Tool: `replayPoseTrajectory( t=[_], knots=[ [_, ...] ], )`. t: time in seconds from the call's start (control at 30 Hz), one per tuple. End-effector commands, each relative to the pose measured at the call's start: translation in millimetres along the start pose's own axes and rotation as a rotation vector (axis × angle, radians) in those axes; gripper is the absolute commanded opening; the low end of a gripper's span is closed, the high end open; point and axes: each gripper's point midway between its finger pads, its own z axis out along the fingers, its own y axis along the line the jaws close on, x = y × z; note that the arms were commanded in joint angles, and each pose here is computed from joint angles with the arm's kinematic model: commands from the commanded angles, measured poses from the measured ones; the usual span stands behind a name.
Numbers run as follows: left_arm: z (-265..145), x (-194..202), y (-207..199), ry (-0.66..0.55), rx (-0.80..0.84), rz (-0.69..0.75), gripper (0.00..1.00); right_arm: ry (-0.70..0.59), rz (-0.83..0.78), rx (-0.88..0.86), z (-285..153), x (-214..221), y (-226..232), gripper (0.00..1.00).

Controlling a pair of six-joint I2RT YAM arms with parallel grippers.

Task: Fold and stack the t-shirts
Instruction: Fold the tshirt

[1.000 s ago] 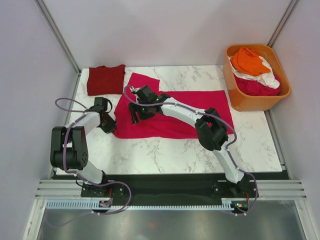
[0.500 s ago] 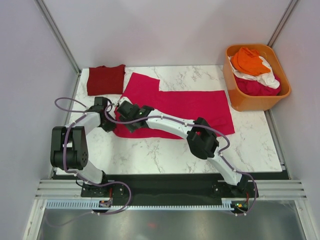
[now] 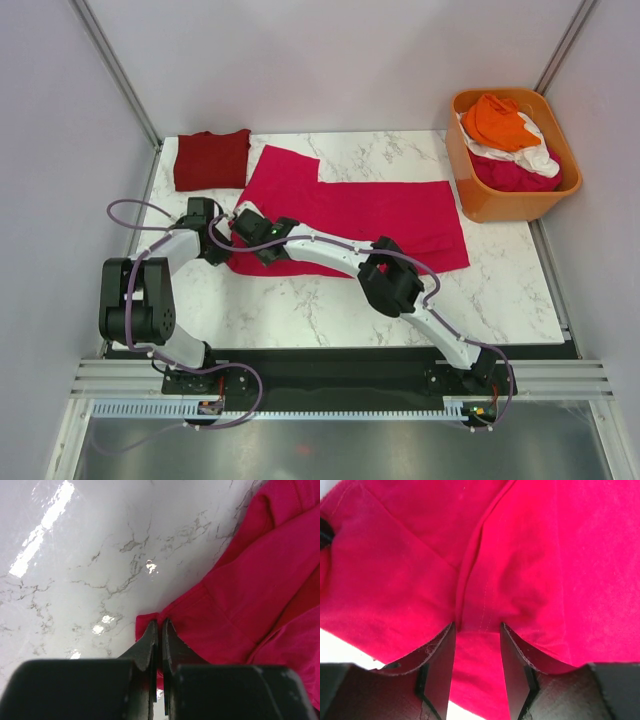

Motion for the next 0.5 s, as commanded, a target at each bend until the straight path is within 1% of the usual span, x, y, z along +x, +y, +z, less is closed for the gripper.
replayPoseTrajectory(
  t=[0.0, 0.1, 0.23, 0.27, 0.3, 0.33, 0.37, 0.4, 0.47],
  knots=[
    [11.2, 24.0, 36.2, 0.05, -0.132, -0.001, 0.02, -0.042, 0.001, 0.025, 2.0, -14.7, -1.1, 0.48],
    [11.5, 24.8, 36.9, 0.051, -0.133, -0.003, 0.02, -0.054, 0.012, 0.026, 2.9, -18.1, -0.4, 0.46],
    [11.1, 23.9, 35.7, 0.048, -0.128, -0.002, 0.02, -0.077, 0.012, 0.027, 2.2, -24.7, -0.6, 0.36],
    [11.4, 24.2, 36.0, 0.049, -0.129, -0.002, 0.02, -0.074, 0.008, 0.029, 3.5, -23.6, -0.7, 0.26],
    [11.5, 23.8, 36.0, 0.047, -0.129, 0.001, 0.02, -0.068, 0.002, 0.029, 6.3, -21.2, -1.0, 0.21],
    [11.0, 23.4, 35.4, 0.047, -0.127, 0.001, 0.02, -0.066, 0.001, 0.033, 7.6, -20.0, -1.3, 0.1],
    [11.4, 24.2, 36.1, 0.049, -0.129, 0.001, 0.02, -0.061, 0.001, 0.034, 9.3, -18.4, -2.6, 0.03],
    [11.5, 24.1, 35.6, 0.049, -0.127, 0.001, 0.02, -0.057, 0.003, 0.036, 10.4, -17.5, -4.3, 0.0],
    [11.5, 24.1, 35.6, 0.049, -0.127, 0.001, 0.02, -0.062, 0.004, 0.055, 9.4, -20.1, -12.1, 0.0]
  ],
)
